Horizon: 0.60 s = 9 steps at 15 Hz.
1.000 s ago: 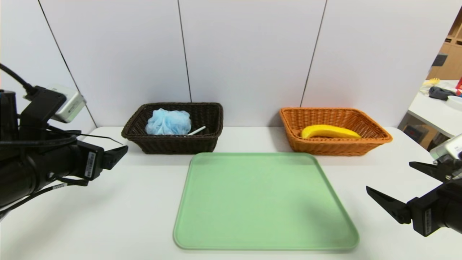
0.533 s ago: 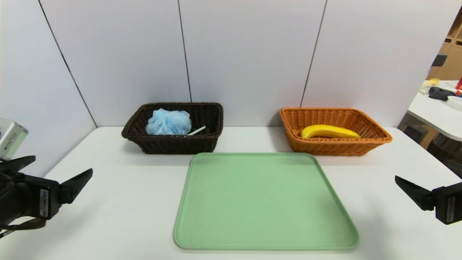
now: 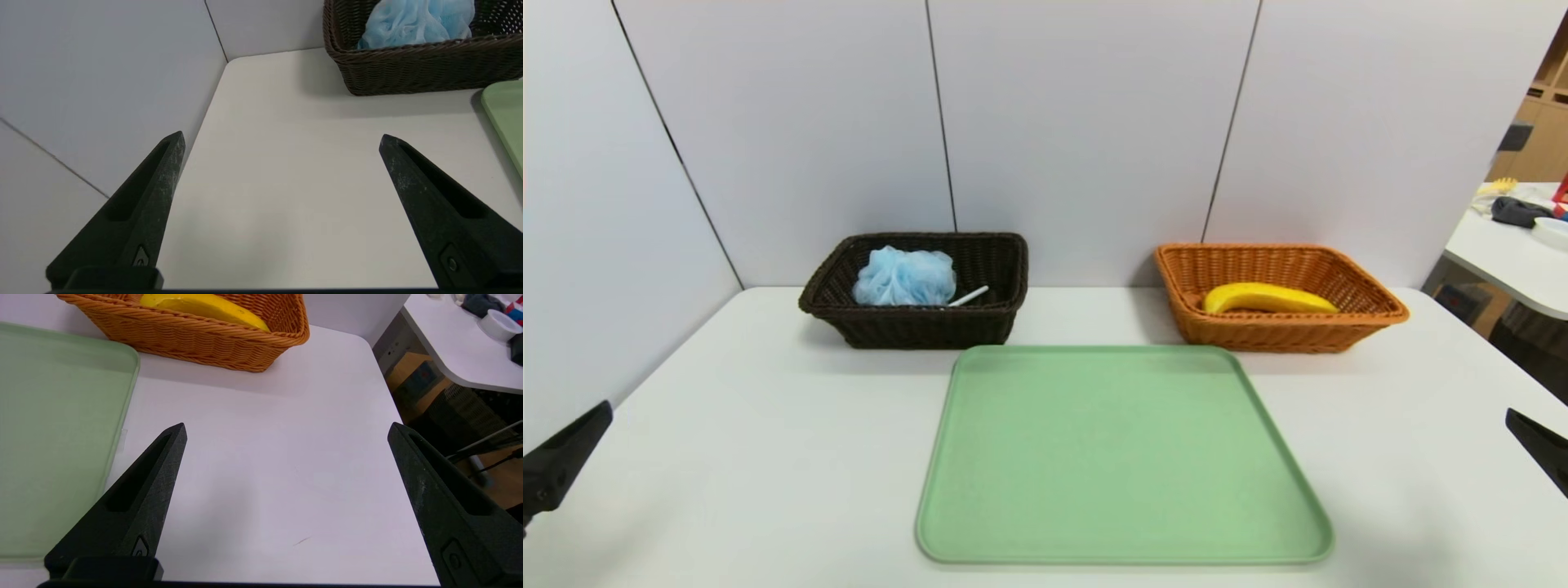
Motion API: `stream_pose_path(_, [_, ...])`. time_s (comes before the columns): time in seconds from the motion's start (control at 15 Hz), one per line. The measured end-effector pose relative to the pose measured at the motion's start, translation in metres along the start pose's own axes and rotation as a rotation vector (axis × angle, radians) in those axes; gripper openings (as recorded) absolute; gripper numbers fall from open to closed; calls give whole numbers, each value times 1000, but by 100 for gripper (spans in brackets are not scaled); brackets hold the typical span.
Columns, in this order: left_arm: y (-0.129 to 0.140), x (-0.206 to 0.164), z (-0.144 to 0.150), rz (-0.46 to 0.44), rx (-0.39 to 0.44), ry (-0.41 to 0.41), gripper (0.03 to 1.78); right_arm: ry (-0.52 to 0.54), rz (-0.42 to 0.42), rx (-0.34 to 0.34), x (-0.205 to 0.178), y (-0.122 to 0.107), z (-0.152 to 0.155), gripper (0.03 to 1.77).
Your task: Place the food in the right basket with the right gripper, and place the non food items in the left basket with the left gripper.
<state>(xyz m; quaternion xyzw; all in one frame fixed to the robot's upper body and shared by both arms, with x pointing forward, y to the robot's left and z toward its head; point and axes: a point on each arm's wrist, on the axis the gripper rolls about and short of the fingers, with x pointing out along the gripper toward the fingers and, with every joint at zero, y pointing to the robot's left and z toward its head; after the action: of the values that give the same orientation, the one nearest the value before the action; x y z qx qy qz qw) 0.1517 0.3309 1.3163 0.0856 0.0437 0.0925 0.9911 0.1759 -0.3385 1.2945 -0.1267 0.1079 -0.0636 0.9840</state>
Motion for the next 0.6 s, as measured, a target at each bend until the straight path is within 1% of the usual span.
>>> stream_pose_path(0.13, [4,-10,-5,22,-7,-26,169,-22,-5,3,-13,-1,-4,170])
stream_pose_path(0.27, [7,-20,-11,26,-4,-57,169,-52,-10,11,-24,-2,-10,170])
stream_pose_path(0.4, [9,-29,-19,8,7,-71,169,-75,-14,12,-33,-2,-17,170])
stream_pose_path(0.6, [11,-40,-31,32,3,-91,169,-114,-24,16,-44,-1,-27,170])
